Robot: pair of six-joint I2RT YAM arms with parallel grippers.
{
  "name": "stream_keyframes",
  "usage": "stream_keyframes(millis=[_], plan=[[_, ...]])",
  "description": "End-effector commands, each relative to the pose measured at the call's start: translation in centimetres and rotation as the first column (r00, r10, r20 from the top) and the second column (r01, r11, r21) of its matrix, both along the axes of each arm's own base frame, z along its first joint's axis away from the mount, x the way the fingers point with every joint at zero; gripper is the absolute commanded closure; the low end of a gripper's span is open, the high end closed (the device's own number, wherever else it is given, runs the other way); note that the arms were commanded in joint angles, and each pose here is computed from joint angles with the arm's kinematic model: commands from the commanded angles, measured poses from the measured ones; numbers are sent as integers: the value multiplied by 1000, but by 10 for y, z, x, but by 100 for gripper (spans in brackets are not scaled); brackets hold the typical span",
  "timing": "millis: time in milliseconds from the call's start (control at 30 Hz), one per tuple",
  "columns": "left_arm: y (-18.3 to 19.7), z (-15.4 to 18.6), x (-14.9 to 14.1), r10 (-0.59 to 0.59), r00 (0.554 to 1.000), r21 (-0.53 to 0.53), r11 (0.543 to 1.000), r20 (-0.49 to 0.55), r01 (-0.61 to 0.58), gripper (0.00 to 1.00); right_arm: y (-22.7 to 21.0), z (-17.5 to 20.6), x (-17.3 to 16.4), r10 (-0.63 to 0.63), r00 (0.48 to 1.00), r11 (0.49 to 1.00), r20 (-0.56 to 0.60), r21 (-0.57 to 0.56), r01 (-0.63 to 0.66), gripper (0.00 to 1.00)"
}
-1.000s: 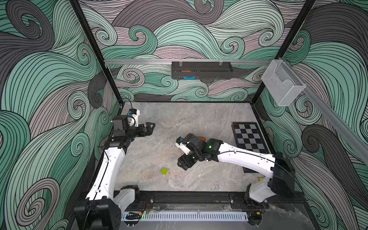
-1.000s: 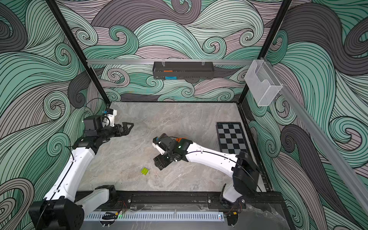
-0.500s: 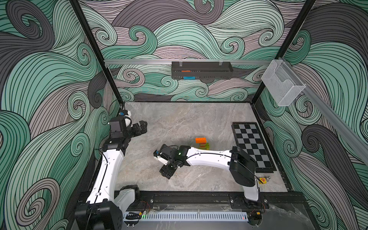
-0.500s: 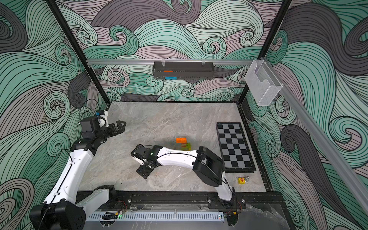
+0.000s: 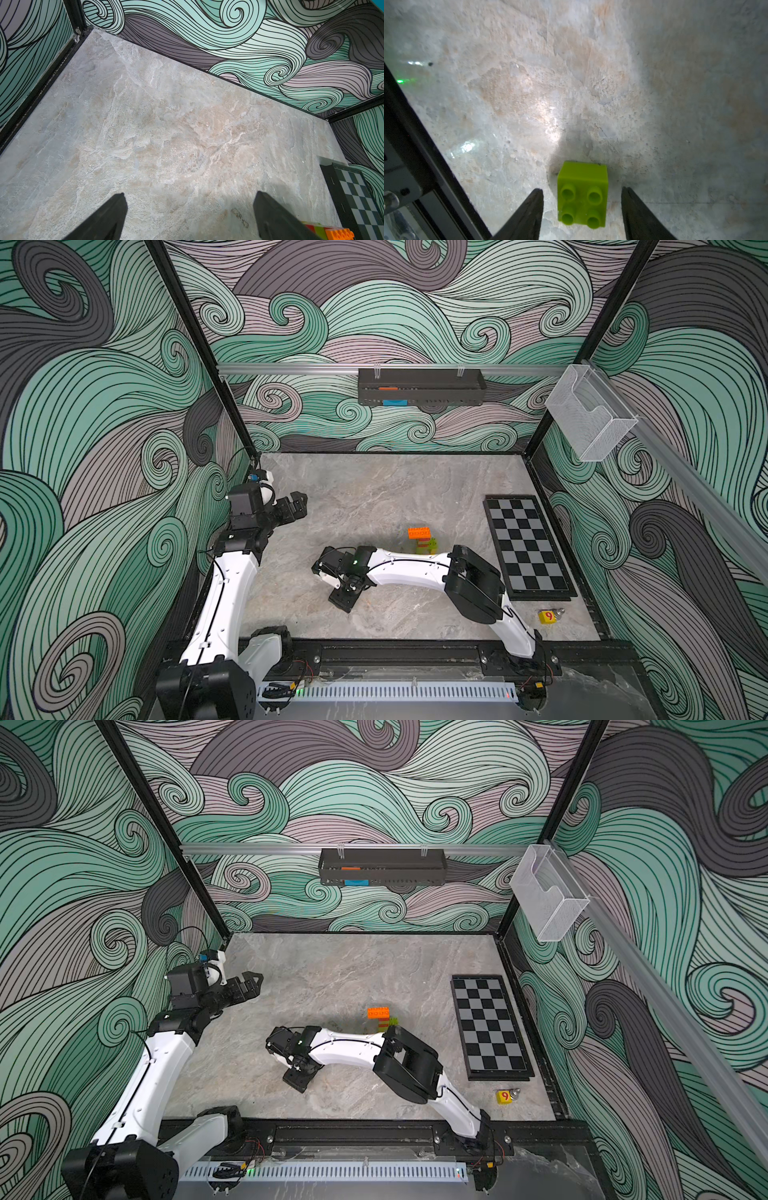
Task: Assemble a giraffe with lego
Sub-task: Pick up the lego brick from the center of the board.
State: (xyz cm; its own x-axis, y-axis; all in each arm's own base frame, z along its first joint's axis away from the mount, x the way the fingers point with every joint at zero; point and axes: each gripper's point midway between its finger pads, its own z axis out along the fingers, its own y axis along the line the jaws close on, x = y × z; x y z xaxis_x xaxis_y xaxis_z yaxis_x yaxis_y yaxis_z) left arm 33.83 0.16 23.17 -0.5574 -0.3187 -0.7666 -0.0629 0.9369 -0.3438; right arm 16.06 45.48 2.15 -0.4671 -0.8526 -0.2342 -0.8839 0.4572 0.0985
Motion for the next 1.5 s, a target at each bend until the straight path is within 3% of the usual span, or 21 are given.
stream_keyframes(millis=[0,533,1067,1467], plan=[[-4,8,2,-13,999,-4,1000,29,14,1,-1,0,1,12,1000,1000,12,-26,-12,40],[-8,9,1,-29,999,-7,1000,31,29,1,-1,0,8,15,999,997,38,-72,-12,60],[-7,9,2,-24,999,6,1000,35,24,1,-7,-7,10,5,999,995,45,-103,0,56],[-9,8,1,-32,999,-1,999,34,32,1,-9,7,13,3,998,995,63,-96,3,78]])
